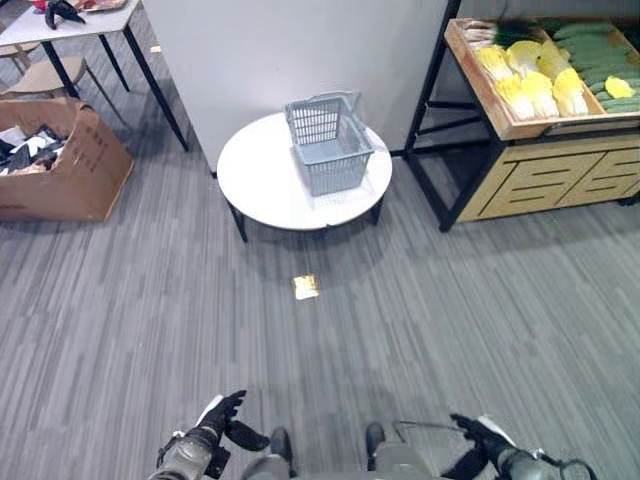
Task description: Get the vegetables into the basket
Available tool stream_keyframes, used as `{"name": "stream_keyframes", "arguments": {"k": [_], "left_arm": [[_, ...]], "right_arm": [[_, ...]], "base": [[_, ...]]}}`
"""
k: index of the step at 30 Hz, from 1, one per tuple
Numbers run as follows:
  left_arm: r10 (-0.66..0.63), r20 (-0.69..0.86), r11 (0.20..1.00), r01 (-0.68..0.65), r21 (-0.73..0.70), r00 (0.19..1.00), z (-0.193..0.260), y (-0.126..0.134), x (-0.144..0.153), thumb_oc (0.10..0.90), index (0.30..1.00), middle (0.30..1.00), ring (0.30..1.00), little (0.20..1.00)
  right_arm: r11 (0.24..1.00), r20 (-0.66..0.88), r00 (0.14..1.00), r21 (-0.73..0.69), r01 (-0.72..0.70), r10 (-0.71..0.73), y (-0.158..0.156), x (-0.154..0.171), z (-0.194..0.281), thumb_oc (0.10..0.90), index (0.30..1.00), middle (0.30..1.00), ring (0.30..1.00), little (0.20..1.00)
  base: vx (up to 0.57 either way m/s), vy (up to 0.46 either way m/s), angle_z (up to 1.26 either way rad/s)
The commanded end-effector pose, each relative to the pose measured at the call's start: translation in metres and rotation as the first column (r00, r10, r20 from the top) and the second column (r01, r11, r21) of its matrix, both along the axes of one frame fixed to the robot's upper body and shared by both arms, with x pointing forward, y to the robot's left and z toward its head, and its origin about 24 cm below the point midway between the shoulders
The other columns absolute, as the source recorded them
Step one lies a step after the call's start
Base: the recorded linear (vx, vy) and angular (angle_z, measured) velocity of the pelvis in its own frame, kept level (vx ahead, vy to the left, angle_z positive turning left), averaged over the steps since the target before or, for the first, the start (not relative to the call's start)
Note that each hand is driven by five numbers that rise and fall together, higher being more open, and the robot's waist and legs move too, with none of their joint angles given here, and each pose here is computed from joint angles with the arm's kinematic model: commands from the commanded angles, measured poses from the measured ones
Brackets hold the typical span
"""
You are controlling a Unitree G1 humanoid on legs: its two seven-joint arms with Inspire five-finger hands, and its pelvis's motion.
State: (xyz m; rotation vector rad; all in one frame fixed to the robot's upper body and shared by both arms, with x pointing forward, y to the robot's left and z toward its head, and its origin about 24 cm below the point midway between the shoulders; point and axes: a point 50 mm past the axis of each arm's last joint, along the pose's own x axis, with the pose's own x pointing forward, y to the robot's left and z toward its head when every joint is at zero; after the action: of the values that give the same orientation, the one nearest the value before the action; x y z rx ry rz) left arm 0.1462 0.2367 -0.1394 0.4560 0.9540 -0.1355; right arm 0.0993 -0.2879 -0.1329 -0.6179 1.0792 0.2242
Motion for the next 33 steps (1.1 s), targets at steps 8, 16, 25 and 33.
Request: {"name": "stream_keyframes", "arguments": {"k": [8, 16, 25, 33], "left_arm": [[0.070, 0.107, 0.997, -0.071, 0.007, 0.992, 0.014, 0.018, 0.018, 0.900, 1.000, 1.000, 1.000, 1.000], [0.071, 0.038, 0.997, -0.071, -0.004, 0.997, 0.003, 0.011, 0.000, 0.900, 1.000, 1.000, 1.000, 1.000], [0.101, 0.049, 0.993, -0.098, -0.063, 0.994, 0.000, -0.010, 0.006, 0.900, 1.000, 1.000, 1.000, 1.000], [0.057, 0.113, 0.995, -0.048, -0.085, 0.992, 0.008, -0.022, 0.028, 0.900, 1.000, 1.000, 1.000, 1.000]], "right_arm": [[0.999, 0.206, 0.978, -0.004, -0.043, 0.043, 0.005, 0.059, 0.022, 0.900, 1.000, 1.000, 1.000, 1.000], [0.999, 0.162, 0.986, 0.006, -0.048, 0.046, 0.005, 0.047, 0.017, 0.900, 1.000, 1.000, 1.000, 1.000], [1.000, 0.166, 0.986, -0.004, -0.004, 0.005, -0.008, 0.047, 0.021, 0.900, 1.000, 1.000, 1.000, 1.000], [0.986, 0.093, 0.984, -0.056, 0.157, -0.151, -0.031, 0.017, 0.015, 0.900, 1.000, 1.000, 1.000, 1.000]], "base": [[0.30, 0.048, 0.00], [0.25, -0.147, 0.32], [0.16, -0.214, 0.09], [0.16, -0.108, 0.13]]}}
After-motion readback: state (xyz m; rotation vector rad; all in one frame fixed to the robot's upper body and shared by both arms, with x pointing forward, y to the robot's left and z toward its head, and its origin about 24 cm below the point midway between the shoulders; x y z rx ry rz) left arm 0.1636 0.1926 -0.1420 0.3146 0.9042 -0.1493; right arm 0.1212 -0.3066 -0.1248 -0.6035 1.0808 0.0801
